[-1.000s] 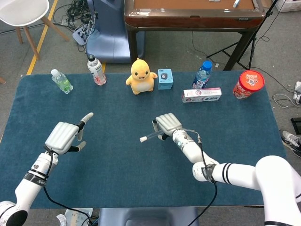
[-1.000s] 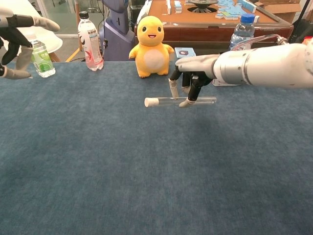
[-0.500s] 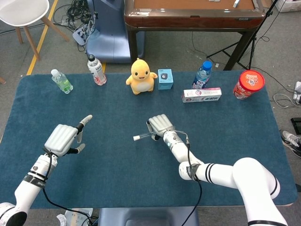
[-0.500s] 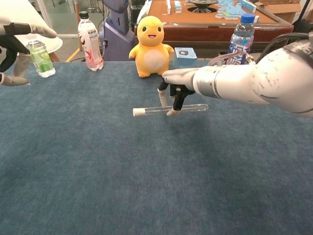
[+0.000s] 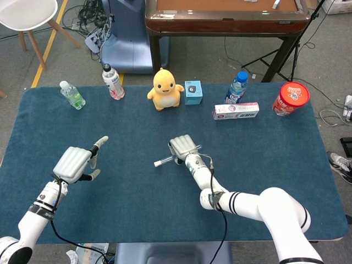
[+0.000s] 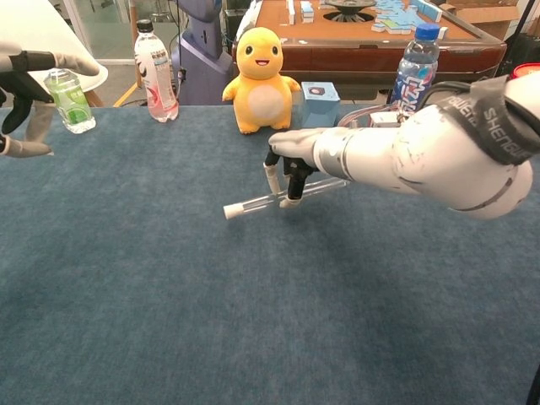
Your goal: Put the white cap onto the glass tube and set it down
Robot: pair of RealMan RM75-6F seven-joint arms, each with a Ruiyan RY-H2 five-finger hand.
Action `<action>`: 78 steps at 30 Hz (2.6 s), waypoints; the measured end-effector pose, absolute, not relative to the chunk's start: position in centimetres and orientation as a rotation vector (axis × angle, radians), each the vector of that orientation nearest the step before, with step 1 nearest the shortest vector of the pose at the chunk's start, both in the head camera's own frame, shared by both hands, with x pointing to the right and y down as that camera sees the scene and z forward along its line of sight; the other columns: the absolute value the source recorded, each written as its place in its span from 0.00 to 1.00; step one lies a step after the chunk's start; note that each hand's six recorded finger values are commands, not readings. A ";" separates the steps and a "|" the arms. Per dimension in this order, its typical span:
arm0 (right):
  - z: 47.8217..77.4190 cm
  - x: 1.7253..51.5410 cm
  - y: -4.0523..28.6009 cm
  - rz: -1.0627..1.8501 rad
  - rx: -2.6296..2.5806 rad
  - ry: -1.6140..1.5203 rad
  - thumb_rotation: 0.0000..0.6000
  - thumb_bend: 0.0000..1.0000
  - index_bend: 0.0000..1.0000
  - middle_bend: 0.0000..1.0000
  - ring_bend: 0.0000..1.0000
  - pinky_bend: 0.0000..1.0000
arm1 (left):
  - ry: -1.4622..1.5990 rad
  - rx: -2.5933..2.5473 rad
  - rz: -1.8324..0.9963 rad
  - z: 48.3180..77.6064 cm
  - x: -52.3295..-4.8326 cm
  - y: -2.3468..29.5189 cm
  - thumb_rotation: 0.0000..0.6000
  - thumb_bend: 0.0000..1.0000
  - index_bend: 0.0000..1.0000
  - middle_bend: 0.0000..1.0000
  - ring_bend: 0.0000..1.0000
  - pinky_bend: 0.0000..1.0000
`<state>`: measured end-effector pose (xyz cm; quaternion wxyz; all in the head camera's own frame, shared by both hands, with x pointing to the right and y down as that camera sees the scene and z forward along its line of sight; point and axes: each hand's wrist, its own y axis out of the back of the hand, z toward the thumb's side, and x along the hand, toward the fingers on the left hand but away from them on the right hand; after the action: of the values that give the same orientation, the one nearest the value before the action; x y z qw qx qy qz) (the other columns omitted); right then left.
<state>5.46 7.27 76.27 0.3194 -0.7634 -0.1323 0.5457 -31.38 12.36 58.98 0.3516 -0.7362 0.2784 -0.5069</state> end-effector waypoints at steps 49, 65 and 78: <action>58.1 34.5 10.9 1.447 -1.558 -0.847 1.00 0.34 0.41 0.56 0.60 0.87 | 1.049 -1.534 -1.529 56.5 -43.1 16.3 1.00 0.28 0.02 0.37 0.40 0.49; 55.6 39.4 17.7 1.518 -1.529 -0.913 1.00 0.34 0.44 0.56 0.60 0.87 | 1.054 -1.538 -1.533 55.3 -41.1 21.5 1.00 0.28 0.02 0.36 0.40 0.49; 55.3 40.7 18.8 1.537 -1.529 -0.938 1.00 0.34 0.44 0.56 0.60 0.87 | 1.064 -1.549 -1.506 55.4 -40.4 21.6 1.00 0.28 0.02 0.36 0.40 0.49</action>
<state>40.66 18.75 55.28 0.3799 -0.5986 -0.3672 0.6021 -40.42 21.63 55.38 0.3585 -0.6005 0.4126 -0.5837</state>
